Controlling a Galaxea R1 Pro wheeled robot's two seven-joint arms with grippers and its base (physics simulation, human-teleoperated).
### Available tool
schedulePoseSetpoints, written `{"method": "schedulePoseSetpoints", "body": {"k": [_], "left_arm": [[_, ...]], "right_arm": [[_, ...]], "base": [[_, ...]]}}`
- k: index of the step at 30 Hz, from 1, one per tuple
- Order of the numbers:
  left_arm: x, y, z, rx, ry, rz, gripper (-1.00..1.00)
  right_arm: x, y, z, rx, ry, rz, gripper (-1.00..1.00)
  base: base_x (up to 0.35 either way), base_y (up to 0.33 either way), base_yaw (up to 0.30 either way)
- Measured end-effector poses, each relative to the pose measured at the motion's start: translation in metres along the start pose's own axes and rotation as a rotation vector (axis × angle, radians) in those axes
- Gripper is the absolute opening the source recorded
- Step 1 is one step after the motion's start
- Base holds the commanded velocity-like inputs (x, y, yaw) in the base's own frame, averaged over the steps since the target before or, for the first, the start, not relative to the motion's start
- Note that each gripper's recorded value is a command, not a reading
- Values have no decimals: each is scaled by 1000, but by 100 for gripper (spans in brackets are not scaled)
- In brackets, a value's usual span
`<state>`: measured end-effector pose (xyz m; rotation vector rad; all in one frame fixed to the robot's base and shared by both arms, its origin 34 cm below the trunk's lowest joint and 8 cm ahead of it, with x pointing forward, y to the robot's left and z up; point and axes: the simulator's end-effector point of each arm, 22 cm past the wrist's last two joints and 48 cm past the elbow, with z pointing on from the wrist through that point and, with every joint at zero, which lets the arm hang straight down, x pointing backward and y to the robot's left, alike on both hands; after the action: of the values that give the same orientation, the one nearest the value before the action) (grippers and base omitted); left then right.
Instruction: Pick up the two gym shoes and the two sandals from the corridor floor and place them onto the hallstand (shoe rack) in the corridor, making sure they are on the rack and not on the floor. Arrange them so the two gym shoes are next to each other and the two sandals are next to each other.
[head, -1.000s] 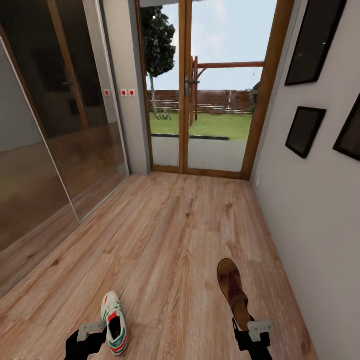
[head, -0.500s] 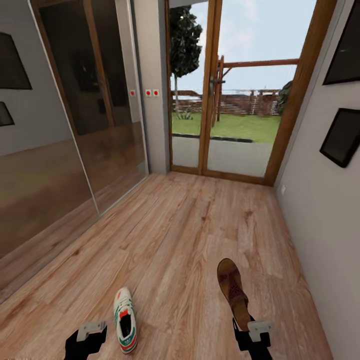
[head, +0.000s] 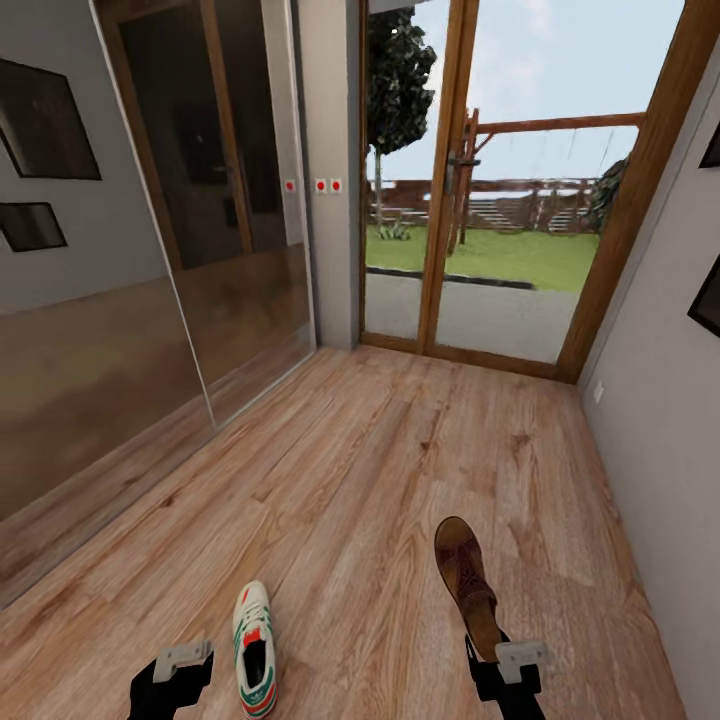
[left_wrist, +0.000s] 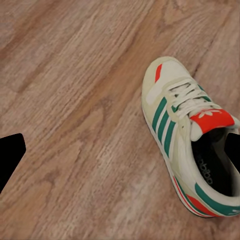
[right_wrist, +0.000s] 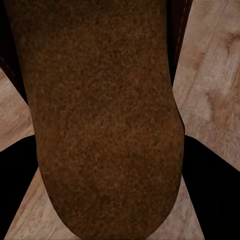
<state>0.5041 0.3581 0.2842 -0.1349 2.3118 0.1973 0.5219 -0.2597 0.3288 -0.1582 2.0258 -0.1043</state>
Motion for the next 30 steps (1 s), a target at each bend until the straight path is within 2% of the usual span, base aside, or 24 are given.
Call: {"method": "schedulePoseSetpoints", "body": {"k": [12,21,30], "left_arm": [[0,0,0,0,0,0,100],[0,-1,0,0,0,-1,100],[1,-1,0,1,1,-1,100]], "right_arm": [[0,0,0,-2,0,-4,-100],[0,1,0,-2,1,-1,-100],[0,0,0,-1,1,0,-100]], "base": [[5,-1,2],[161,-70,2],[24,-13,193]]}}
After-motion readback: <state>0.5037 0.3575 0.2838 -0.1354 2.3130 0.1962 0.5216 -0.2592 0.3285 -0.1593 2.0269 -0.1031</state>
